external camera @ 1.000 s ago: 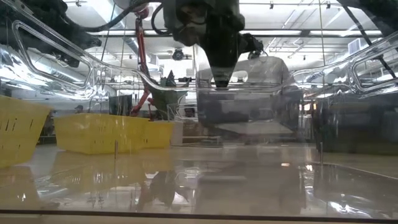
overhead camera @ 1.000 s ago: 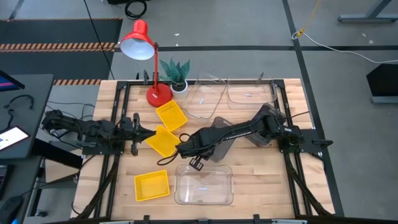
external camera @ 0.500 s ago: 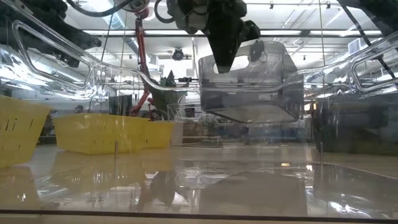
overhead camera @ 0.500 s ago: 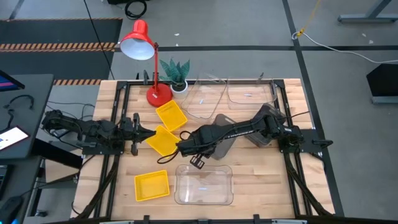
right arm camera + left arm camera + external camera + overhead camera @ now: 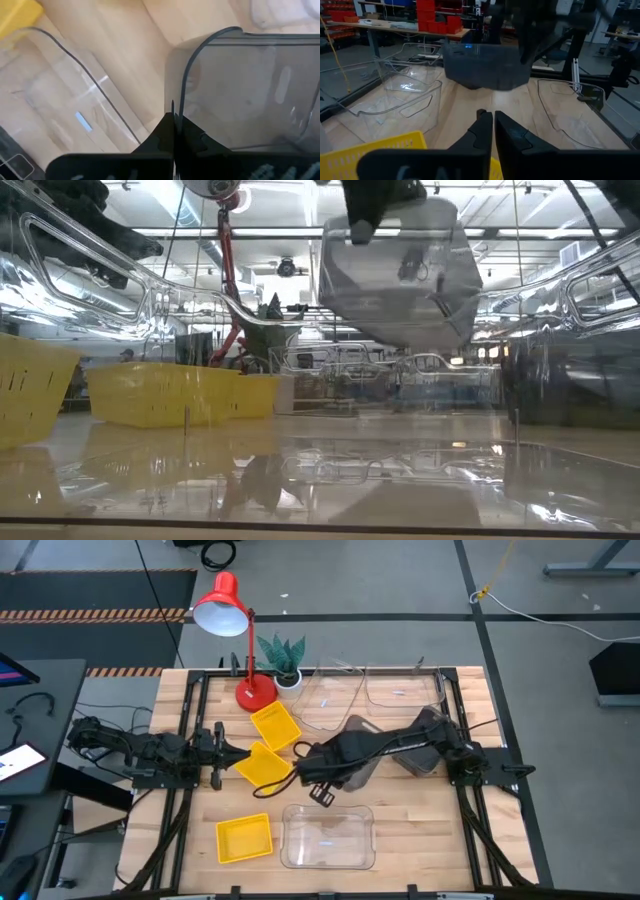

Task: Stack baskets by color
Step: Stack the left black bin on the stacked black bins

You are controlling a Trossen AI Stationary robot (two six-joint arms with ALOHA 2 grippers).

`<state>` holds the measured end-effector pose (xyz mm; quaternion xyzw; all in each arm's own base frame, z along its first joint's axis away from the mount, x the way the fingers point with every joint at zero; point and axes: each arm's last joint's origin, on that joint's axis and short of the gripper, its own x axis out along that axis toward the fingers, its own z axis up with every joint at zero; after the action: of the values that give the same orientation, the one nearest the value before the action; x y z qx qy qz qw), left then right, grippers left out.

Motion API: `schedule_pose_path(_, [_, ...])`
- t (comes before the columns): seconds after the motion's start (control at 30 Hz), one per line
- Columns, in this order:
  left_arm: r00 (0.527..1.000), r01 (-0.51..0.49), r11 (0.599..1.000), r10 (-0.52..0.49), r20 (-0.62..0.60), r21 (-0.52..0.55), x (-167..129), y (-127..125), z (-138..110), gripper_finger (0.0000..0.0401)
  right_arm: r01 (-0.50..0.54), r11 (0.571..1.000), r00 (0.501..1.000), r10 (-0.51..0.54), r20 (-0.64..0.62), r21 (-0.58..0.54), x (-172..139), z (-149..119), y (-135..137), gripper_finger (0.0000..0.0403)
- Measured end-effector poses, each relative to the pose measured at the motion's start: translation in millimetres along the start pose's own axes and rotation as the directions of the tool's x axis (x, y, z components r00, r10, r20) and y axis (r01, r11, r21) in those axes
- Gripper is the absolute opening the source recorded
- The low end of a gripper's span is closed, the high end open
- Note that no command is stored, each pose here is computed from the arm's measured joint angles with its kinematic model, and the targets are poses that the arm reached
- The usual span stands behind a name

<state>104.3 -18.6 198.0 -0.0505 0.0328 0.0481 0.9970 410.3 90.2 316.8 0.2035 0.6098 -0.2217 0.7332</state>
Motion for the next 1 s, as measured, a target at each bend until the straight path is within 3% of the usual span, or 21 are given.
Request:
schedule_pose_path(0.4, [1.0, 0.0, 1.0, 0.0, 0.0, -0.002, 0, 0, 0, 0.0023, -0.05, 0.999, 0.988, 0.047, 0.15, 0.02, -57, -15, -20, 0.0003])
schedule_pose_path(0.8, [1.0, -0.001, 1.0, 0.001, -0.004, 0.004, 0, 0, 0, 0.0022, -0.117, 0.993, 0.987, 0.113, 0.116, 0.021, -70, -21, -29, 0.0003])
schedule_pose_path(1.0, [1.0, -0.001, 1.0, 0.001, -0.004, 0.007, 0, 0, 0, 0.0025, -0.139, 0.989, 0.982, 0.131, 0.134, 0.054, -88, -33, -47, 0.0003])
